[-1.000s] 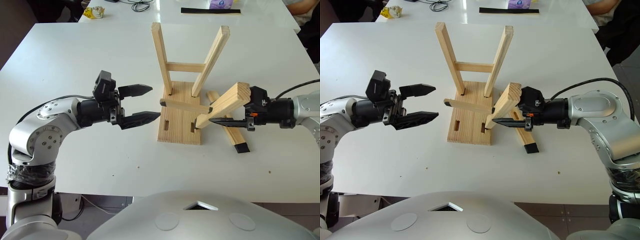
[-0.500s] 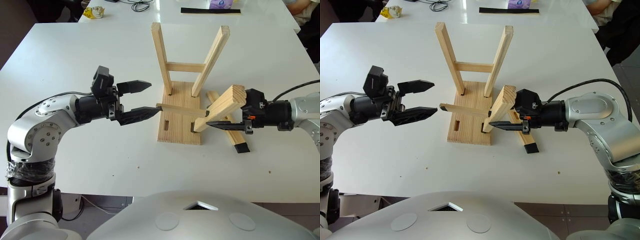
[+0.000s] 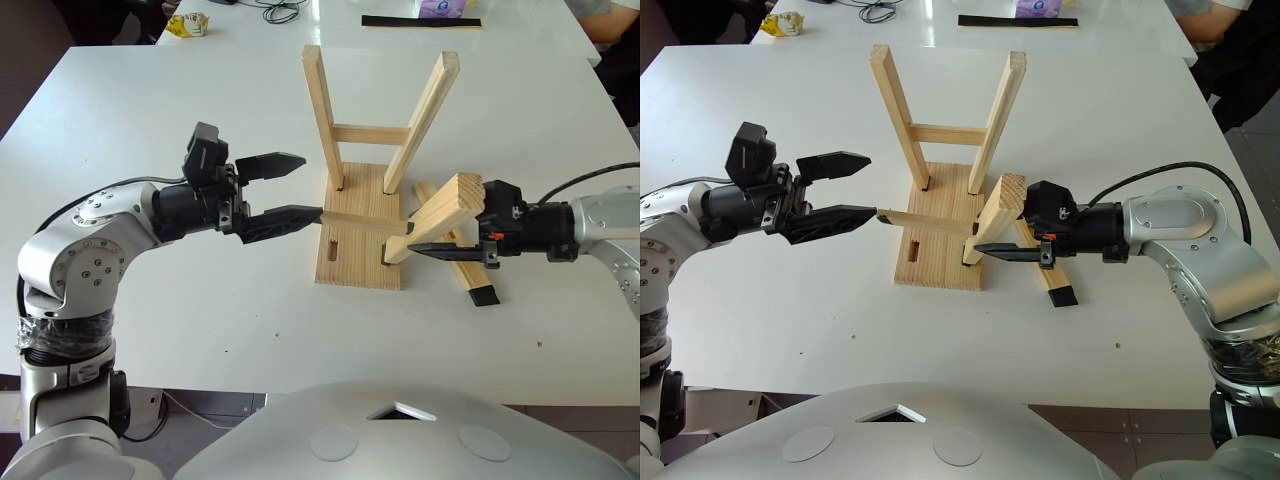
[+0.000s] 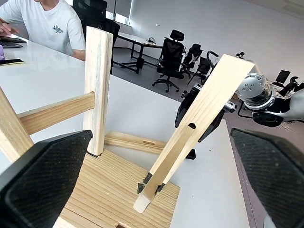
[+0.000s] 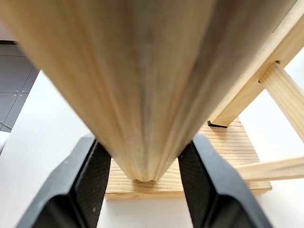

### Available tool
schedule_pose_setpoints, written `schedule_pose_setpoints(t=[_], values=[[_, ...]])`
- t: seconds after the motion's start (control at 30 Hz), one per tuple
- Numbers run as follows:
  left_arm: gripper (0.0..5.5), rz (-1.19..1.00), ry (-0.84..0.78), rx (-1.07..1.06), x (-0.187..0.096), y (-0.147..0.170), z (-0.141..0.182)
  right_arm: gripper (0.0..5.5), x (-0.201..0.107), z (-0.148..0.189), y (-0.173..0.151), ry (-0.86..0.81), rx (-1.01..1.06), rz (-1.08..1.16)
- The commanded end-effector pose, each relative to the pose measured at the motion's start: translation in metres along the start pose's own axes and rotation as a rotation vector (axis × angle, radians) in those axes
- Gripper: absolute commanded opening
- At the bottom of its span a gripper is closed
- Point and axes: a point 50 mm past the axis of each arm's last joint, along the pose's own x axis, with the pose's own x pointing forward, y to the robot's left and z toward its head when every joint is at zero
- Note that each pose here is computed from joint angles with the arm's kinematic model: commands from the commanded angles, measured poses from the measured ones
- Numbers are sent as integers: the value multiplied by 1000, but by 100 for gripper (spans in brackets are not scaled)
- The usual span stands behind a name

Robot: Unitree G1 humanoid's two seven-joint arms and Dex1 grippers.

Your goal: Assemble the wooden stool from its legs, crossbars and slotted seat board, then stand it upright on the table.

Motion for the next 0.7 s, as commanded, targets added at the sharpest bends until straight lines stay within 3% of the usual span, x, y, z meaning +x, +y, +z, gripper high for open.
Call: schedule_pose_setpoints(t=[0.03, 0.7], values=[[540, 1, 1, -1, 2, 0, 2, 205, 0, -5, -1, 37, 7, -1], [540, -29, -4, -10, 9, -1, 5, 205, 27, -73, -13, 113, 284, 83]])
